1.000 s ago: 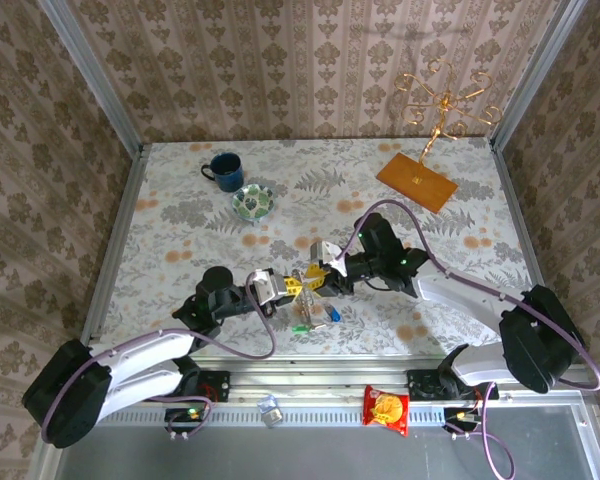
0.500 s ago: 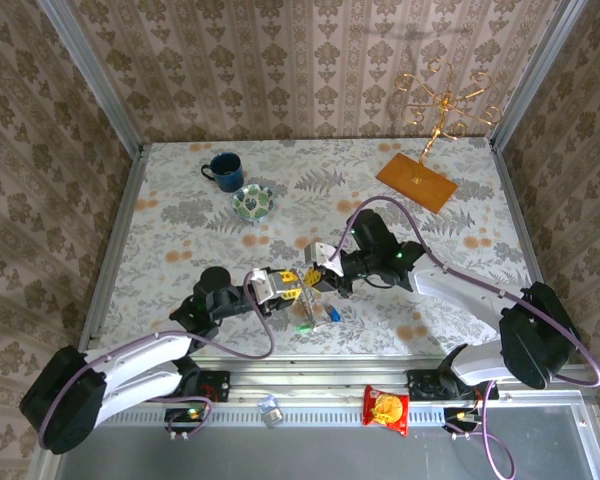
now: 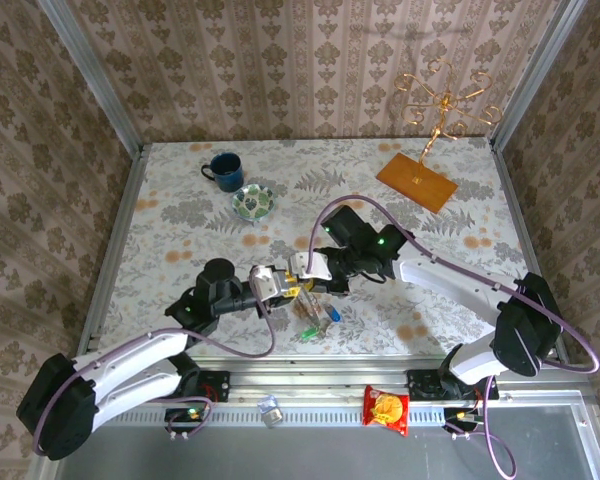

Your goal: Put the keys on the keyring

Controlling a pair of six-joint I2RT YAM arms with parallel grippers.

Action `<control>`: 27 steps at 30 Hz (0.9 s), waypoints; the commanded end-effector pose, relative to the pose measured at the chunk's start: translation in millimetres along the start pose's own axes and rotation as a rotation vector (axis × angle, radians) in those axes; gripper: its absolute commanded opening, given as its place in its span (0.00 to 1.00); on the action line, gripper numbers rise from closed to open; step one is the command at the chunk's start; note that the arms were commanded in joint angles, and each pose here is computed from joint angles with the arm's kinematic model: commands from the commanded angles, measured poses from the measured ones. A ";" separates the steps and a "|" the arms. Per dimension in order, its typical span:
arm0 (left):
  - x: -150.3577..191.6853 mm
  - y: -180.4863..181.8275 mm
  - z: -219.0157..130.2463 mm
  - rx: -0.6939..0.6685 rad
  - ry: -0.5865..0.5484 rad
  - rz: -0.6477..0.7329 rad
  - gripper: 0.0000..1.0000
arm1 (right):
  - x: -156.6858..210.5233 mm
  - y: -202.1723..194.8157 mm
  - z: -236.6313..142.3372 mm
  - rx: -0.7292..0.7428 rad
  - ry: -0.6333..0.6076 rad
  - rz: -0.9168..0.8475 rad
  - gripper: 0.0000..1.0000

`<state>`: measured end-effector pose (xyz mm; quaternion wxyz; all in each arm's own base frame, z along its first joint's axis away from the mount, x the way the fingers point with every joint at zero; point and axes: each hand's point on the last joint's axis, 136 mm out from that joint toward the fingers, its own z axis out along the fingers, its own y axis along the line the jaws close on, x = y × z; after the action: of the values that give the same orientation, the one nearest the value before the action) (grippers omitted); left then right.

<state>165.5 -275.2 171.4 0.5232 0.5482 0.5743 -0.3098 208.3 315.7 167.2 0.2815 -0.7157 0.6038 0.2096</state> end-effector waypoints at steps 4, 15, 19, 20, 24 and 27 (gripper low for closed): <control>-4.9 -0.3 4.8 0.036 0.005 0.019 0.16 | -13.8 5.3 -3.5 -0.021 0.024 -0.058 0.00; -23.4 3.1 -2.0 0.002 -0.155 -0.016 0.00 | -28.1 -12.4 -43.4 0.061 -0.415 0.169 0.38; -25.3 1.9 -1.2 0.007 -0.199 -0.039 0.00 | -24.2 -8.2 -33.1 0.031 -0.459 0.198 0.39; -25.1 1.5 -0.8 0.009 -0.204 -0.042 0.00 | -23.5 -8.3 -30.6 0.025 -0.462 0.203 0.39; -24.6 0.2 1.0 0.021 -0.216 -0.048 0.00 | -18.7 -10.5 -19.5 0.015 -0.458 0.215 0.38; -25.0 -0.6 1.4 0.028 -0.223 -0.049 0.00 | -18.2 -11.1 -12.7 0.001 -0.454 0.216 0.35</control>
<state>165.8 -281.9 172.8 0.5443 0.5100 0.5555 -0.3675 219.6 313.7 185.9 0.3839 -0.5805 0.6155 0.3698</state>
